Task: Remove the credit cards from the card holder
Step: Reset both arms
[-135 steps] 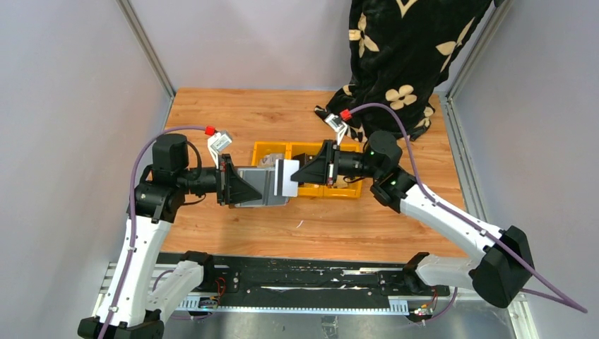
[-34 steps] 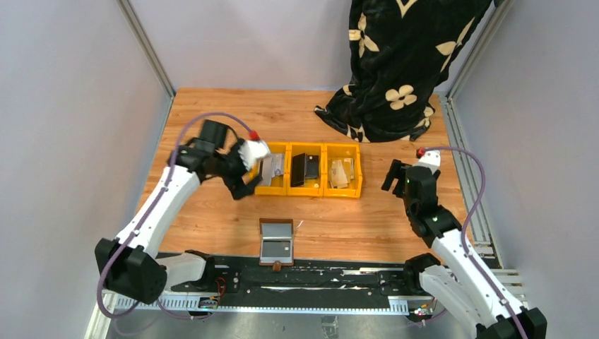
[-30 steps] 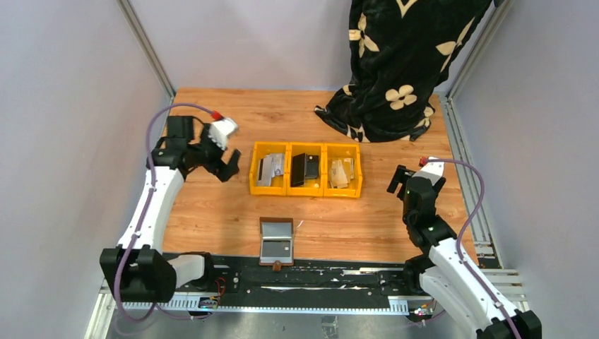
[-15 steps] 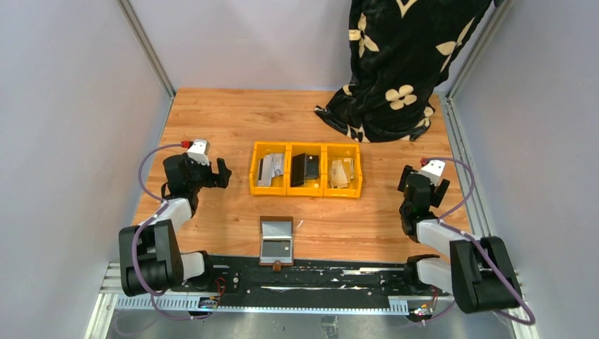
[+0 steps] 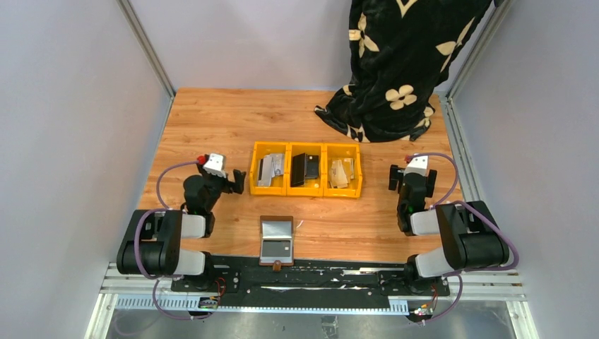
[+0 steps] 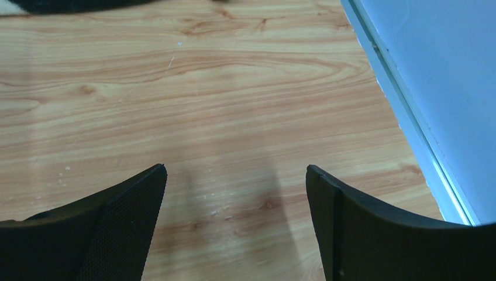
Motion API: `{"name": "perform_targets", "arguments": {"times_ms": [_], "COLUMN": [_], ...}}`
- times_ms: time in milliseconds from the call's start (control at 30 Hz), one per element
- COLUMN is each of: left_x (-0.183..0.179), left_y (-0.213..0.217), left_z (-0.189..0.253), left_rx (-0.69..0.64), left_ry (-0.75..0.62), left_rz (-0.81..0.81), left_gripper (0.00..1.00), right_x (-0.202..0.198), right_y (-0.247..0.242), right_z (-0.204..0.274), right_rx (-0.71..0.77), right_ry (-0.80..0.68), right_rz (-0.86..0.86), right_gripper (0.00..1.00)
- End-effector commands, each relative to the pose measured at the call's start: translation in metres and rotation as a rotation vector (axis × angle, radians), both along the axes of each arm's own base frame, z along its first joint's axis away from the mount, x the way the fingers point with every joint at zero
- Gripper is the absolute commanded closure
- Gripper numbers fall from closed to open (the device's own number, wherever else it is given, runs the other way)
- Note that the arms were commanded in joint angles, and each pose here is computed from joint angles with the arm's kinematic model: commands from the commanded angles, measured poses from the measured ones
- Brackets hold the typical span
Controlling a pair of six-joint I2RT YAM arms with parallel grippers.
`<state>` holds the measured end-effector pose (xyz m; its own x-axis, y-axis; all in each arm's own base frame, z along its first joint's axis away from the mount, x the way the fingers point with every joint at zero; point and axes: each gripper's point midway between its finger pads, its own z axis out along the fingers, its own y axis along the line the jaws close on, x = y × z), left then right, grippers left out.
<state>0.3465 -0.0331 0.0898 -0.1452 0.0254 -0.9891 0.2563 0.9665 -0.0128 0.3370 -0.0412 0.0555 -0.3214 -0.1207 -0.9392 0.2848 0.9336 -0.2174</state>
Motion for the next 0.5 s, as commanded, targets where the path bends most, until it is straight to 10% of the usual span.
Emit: {"name": "perform_targets", "arguments": {"times_ms": [0, 467], "left_x": [0.0091, 0.0125], "left_y": [0.0064, 0.0155], "left_z": [0.0107, 0.015], "left_rx": [0.126, 0.095], "left_ry": [-0.058, -0.085], "left_rz": [0.088, 0.151], "left_gripper": [0.0, 0.0], "right_x": [0.0104, 0.0098], "right_y": [-0.0004, -0.0007], "right_z": [0.0175, 0.0197], "right_rx": [0.012, 0.005], "right_ry": [-0.054, -0.07], "right_rz": [0.014, 0.016], "right_gripper": [0.08, 0.07]}}
